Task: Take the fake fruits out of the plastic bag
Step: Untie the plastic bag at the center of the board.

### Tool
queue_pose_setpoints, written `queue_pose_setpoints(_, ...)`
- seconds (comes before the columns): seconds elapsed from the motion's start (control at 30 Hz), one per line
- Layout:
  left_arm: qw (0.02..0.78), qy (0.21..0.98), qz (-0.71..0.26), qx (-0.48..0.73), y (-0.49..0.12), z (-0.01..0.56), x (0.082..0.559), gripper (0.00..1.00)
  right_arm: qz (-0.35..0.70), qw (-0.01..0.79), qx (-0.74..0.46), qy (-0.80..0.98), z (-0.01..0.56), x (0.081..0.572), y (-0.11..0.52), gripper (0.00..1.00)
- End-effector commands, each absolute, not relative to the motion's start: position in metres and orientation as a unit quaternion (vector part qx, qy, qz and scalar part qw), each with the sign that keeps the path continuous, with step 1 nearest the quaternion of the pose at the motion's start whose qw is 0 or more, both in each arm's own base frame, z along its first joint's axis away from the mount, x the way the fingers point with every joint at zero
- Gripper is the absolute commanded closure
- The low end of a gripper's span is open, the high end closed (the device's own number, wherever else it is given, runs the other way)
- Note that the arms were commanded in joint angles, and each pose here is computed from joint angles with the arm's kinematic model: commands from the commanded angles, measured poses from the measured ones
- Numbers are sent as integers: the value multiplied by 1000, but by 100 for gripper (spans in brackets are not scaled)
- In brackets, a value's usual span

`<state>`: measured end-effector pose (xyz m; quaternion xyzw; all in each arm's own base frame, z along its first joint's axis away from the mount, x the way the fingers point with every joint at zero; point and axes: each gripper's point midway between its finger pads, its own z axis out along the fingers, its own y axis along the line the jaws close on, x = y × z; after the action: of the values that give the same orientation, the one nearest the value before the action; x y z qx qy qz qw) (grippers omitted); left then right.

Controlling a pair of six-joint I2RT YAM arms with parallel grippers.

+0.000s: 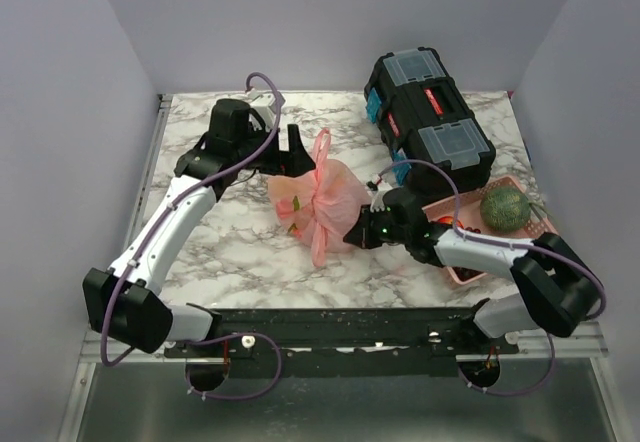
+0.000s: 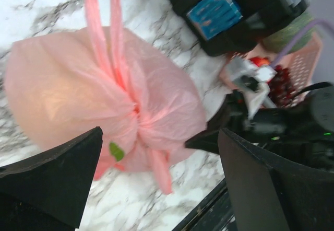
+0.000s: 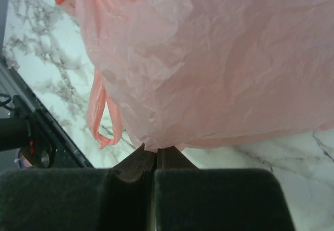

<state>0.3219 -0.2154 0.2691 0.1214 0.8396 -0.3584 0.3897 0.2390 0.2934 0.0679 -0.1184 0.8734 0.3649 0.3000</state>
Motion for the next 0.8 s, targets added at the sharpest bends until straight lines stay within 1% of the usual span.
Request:
queue_pose_setpoints(0.0,350,885,-247,182,-202,236,316,12,379,292,-137,867,77,215,284,99)
queue_pose_setpoints(0.03,345,887,-233,199,-205,233,316,13,375,292,-138,869,78,214,281,99)
queue_pose_setpoints(0.13,325,891,-200,247,-216,216,313,25,374,300,-132,868,79,211,276,99)
queue_pose_setpoints(0.2,321,890,-183,269,-223,205,311,30,379,302,-128,865,79,210,276,99)
queue_pose_setpoints(0.3,312,890,-159,291,-230,187,305,31,382,294,-125,867,79,208,277,99)
queue_pose_setpoints(0.4,315,891,-136,298,-233,184,304,30,385,295,-124,865,79,208,277,99)
queue_pose_setpoints(0.53,319,888,-143,300,-241,181,300,31,396,293,-135,860,85,205,281,99)
queue_pose_setpoints(0.67,305,893,-138,299,-243,175,301,36,408,295,-138,853,88,201,282,99)
queue_pose_setpoints(0.77,307,892,-144,300,-245,171,301,36,404,288,-142,856,85,201,282,99)
